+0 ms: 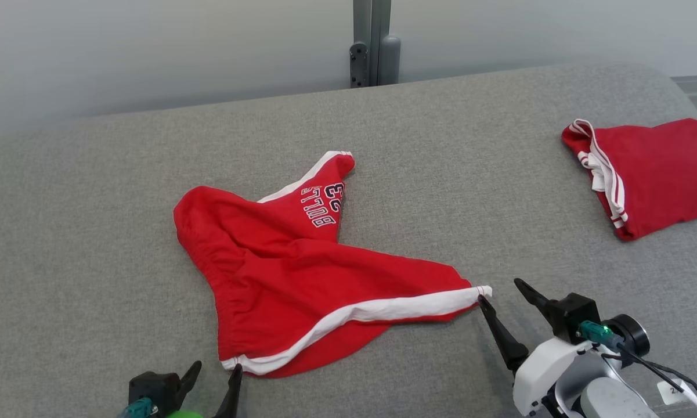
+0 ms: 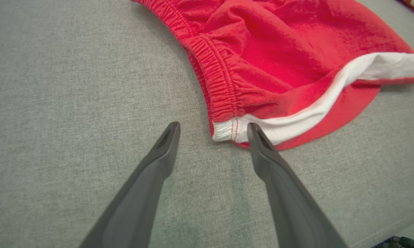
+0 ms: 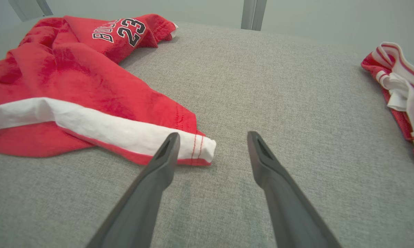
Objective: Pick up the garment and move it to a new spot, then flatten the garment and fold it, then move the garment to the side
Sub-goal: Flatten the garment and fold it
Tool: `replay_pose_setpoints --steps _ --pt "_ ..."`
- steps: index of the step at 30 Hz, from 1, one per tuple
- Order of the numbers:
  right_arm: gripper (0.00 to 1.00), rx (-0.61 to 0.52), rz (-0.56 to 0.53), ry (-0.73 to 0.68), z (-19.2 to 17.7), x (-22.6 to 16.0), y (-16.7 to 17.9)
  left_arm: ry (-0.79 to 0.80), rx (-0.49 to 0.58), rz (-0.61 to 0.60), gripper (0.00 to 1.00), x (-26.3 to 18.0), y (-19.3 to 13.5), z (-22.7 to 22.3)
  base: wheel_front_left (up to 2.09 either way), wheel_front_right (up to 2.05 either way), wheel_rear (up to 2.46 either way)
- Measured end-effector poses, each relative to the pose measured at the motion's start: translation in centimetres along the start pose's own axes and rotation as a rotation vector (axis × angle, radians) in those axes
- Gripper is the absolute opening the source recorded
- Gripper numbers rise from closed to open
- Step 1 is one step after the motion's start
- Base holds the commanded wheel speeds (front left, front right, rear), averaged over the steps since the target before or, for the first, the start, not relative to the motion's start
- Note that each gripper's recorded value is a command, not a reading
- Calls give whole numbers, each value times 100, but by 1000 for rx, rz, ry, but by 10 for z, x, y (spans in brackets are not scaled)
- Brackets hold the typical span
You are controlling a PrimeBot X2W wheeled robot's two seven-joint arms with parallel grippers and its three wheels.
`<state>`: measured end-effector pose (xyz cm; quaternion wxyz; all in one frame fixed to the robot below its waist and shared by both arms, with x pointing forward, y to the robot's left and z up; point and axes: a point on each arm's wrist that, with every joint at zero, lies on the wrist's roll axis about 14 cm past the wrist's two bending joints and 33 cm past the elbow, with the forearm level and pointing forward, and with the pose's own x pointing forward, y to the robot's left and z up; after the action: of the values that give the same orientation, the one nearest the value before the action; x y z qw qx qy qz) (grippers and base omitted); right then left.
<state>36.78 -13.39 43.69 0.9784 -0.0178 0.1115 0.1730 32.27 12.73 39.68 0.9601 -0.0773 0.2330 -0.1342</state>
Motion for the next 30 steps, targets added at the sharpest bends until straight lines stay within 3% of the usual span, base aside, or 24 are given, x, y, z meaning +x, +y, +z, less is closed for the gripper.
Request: replay_pose_setpoints --steps 6,22,23,24,25,26,30 --pt "100 23 57 85 -20 15 10 97 -26 -56 100 6 -7 -15 0 0 0" --pt "100 51 93 122 -35 20 16 105 -30 -110 100 20 -11 -14 0 0 0" --pt "83 57 96 125 -35 20 18 112 -32 -121 100 21 -14 -16 0 0 0" --pt "42 59 101 130 -36 19 19 119 -46 -134 49 21 -18 -17 0 0 0" --pt "0 65 101 127 -36 19 20 127 -52 -143 26 22 -20 -19 0 0 0" --pt "0 68 103 123 -35 19 20 130 -55 -151 0 22 -22 -20 0 0 0" --pt "0 74 92 88 -24 17 12 104 -65 -188 0 23 -28 -11 0 0 0"
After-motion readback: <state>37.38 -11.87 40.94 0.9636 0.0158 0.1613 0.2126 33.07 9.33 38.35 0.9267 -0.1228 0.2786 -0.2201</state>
